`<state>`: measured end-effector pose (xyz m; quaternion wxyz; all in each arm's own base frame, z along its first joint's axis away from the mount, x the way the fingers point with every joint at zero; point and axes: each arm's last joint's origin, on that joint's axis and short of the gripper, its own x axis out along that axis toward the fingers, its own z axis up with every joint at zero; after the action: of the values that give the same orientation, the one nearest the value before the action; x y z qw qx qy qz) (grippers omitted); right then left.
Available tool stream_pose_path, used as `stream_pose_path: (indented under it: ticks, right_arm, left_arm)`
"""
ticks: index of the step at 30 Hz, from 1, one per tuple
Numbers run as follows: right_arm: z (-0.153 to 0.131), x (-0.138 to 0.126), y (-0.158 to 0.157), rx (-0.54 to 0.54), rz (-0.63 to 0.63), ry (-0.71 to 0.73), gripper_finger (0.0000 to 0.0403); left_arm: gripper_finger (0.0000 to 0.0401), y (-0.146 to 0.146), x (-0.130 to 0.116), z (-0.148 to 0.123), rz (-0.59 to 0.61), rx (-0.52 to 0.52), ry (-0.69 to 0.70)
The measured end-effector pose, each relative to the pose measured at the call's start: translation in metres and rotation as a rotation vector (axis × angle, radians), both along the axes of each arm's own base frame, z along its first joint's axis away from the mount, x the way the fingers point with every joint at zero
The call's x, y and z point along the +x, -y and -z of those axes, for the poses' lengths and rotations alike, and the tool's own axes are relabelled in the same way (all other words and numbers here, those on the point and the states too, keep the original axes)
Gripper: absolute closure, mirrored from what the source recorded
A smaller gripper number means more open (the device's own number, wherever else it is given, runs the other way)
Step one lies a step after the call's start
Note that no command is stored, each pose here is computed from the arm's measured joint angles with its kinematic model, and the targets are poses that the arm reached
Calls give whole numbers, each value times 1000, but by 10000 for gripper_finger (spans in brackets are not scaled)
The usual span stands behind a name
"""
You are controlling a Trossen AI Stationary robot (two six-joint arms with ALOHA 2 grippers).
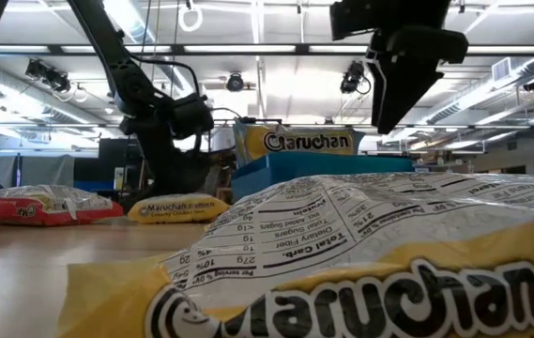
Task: Sort Maruchan noodles
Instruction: Put the blue noodle pack into the blue bin
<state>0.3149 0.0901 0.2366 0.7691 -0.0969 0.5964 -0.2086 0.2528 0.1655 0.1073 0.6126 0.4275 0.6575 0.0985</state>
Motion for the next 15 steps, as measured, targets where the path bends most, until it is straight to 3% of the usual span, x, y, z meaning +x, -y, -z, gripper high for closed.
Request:
stream_pose_path:
  ticks: [9, 15]
  right_arm:
    - [-2, 2, 10, -22, 1, 2, 176]
    - [-3, 8, 15, -51, -28, 34, 176]
  left_arm:
    - [397, 19, -16, -16, -79, -62, -75]
    - [398, 29, -25, -55, -124, -45, 76]
